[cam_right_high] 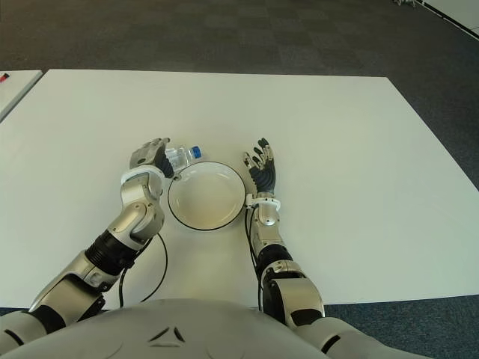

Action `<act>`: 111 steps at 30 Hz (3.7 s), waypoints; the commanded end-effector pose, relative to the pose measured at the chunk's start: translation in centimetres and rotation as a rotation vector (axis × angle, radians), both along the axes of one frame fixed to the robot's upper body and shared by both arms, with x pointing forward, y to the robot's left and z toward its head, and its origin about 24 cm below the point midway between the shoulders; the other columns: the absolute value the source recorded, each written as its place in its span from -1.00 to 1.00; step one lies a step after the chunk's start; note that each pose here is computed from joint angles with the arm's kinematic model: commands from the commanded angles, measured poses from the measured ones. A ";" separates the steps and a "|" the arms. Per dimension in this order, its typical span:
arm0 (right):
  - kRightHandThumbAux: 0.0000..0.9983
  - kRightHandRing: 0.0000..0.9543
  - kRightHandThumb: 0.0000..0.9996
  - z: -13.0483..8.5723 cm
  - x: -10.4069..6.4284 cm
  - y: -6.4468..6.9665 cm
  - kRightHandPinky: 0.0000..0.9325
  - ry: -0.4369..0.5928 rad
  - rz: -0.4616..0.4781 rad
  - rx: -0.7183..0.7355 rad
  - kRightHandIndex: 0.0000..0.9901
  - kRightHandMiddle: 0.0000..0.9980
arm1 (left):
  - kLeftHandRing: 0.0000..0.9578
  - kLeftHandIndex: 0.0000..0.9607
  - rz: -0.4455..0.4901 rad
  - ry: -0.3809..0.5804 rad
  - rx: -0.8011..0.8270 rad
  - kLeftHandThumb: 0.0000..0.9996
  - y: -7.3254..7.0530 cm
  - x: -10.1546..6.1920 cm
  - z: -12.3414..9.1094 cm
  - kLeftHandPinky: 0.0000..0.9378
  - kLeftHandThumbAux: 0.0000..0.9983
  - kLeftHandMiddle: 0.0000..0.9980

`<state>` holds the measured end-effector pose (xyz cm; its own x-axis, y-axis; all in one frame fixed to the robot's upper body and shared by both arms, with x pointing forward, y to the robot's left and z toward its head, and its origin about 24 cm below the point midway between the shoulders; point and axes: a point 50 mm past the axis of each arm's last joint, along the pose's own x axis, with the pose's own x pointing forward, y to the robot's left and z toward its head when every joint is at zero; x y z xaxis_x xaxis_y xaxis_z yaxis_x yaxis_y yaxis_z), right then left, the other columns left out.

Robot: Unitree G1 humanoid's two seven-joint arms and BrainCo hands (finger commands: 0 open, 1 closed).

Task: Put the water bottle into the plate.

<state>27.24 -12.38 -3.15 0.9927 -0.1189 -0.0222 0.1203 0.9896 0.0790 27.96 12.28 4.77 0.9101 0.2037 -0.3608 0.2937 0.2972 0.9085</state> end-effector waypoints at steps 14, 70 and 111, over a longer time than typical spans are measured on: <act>0.40 -0.73 -0.94 -2.8 -2.3 0.6 -0.64 0.156 -0.012 0.045 -0.85 -0.77 | -1.00 -1.00 0.006 0.049 0.048 -1.00 1.2 1.2 -1.3 -0.86 0.77 -1.00; 0.35 -0.73 -0.95 -2.9 -2.4 0.8 -0.64 0.160 -0.003 0.039 -0.86 -0.77 | -0.97 -1.00 0.011 -0.003 -0.002 -1.00 1.8 1.4 -1.7 -0.77 0.79 -1.00; 0.46 -0.73 -0.95 -2.8 -2.2 1.2 -0.62 0.163 -0.004 0.054 -0.87 -0.76 | -0.95 -1.00 -0.120 -0.214 -0.296 -1.00 0.6 -1.5 4.3 -0.77 0.76 -1.00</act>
<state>27.33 -12.35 -3.20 0.9925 -0.1175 -0.0337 0.1199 0.9894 0.0815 26.65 12.90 9.42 0.9874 0.0220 -0.1570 0.1229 0.5194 0.8457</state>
